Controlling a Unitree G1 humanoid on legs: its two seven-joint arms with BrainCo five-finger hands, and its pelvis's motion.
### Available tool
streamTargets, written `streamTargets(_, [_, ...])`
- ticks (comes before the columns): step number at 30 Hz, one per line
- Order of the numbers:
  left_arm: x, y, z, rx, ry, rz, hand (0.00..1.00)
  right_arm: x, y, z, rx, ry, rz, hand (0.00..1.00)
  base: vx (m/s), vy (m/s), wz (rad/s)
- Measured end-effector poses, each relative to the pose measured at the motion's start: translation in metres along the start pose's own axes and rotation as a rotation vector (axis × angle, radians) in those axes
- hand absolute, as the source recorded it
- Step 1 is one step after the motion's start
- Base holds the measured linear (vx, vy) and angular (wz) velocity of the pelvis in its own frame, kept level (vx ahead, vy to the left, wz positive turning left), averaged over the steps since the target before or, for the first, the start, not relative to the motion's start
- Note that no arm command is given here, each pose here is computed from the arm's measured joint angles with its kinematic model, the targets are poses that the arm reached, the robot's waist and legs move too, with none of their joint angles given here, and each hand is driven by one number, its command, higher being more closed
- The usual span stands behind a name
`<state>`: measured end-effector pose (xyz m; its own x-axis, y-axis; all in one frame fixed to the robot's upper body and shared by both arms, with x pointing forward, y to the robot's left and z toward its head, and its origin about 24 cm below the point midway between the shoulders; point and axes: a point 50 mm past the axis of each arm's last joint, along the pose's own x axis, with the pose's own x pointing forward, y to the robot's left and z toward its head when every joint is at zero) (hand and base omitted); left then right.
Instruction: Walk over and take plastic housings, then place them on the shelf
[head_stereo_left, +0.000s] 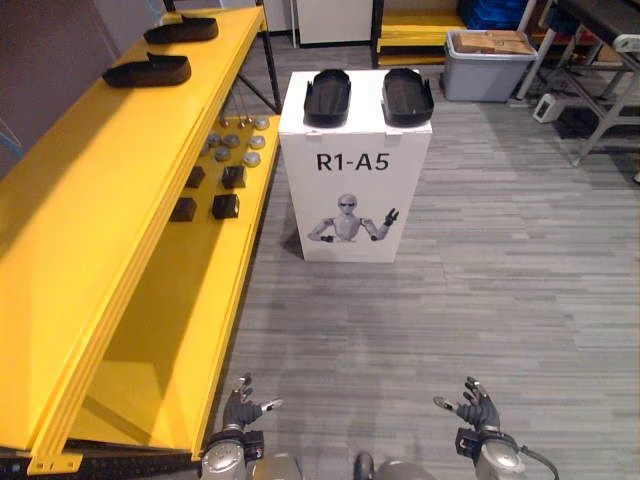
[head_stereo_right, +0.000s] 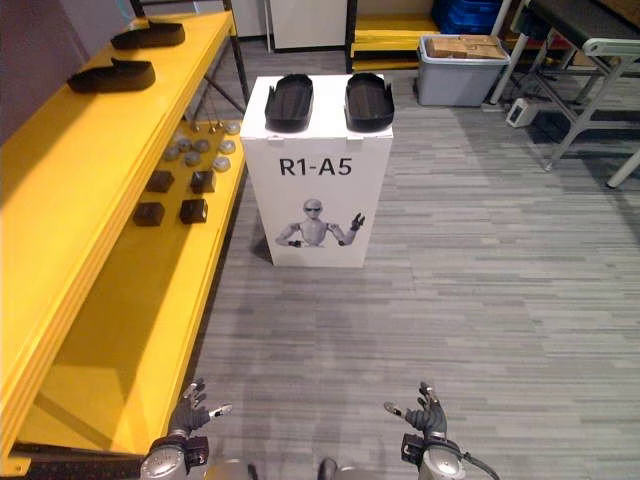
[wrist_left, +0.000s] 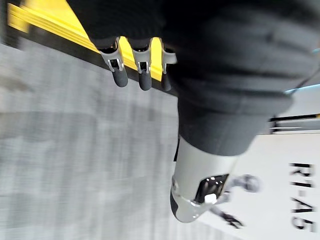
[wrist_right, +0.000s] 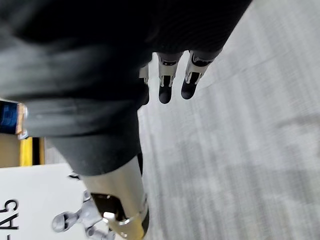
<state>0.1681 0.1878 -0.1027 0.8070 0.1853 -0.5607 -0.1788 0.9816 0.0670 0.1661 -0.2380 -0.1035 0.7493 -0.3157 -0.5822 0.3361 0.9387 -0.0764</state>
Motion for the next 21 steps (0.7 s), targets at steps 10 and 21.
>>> streamTargets(10, [-0.004, -0.008, -0.013, -0.015, 0.055, -0.016, 0.0, -0.006, -0.014, -0.032, 0.018, 0.143, -0.064, 0.0, 0.51, 0.122, -0.41])
streamTargets(21, [-0.001, 0.002, -0.015, 0.062, 0.077, -0.019, 0.0, -0.01, 0.004, -0.043, 0.003, 0.181, -0.005, 0.0, 0.55, -0.026, 0.26])
